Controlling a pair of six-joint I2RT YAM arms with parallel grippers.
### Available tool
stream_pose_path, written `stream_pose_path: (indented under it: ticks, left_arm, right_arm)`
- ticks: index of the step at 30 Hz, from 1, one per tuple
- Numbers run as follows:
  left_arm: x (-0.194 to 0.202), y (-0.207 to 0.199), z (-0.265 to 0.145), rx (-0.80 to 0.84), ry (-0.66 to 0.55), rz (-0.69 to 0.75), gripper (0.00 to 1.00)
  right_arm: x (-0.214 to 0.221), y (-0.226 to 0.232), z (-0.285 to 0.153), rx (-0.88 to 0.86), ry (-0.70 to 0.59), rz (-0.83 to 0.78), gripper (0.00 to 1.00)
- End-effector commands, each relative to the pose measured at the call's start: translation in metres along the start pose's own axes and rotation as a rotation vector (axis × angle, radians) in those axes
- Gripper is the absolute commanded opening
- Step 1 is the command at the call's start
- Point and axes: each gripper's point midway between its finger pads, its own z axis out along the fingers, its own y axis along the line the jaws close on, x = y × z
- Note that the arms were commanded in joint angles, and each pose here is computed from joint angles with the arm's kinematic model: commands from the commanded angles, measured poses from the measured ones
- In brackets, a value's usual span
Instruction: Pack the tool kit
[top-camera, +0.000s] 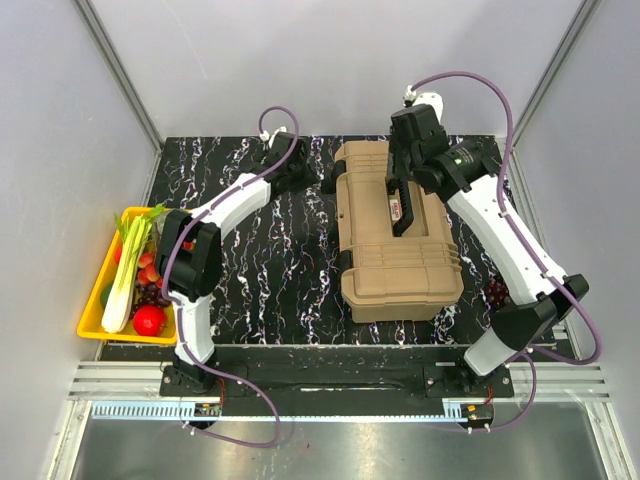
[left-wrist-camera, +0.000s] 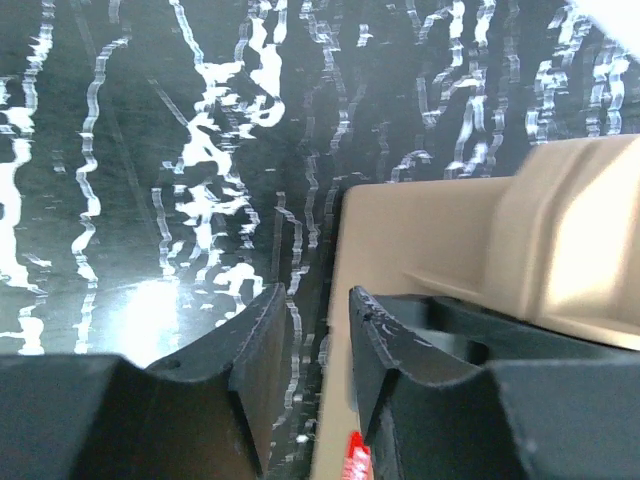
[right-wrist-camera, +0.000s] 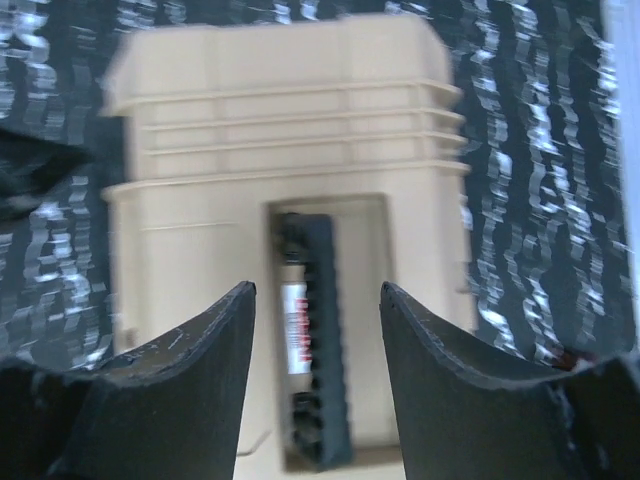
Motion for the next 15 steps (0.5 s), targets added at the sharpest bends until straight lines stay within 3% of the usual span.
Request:
stream_pose_path:
  ticks: [1, 15]
  left_arm:
    - [0.06, 0.036, 0.007, -0.142, 0.178, 0.107, 0.35]
    - [0.059, 0.023, 0.011, -0.104, 0.185, 0.165, 0.36]
  right_arm:
    - [0.008, -0.072, -0.002, 0.313, -0.015, -0.032, 0.59]
    - [0.062, -0.085, 0.022, 0.16, 0.185, 0.103, 0.67]
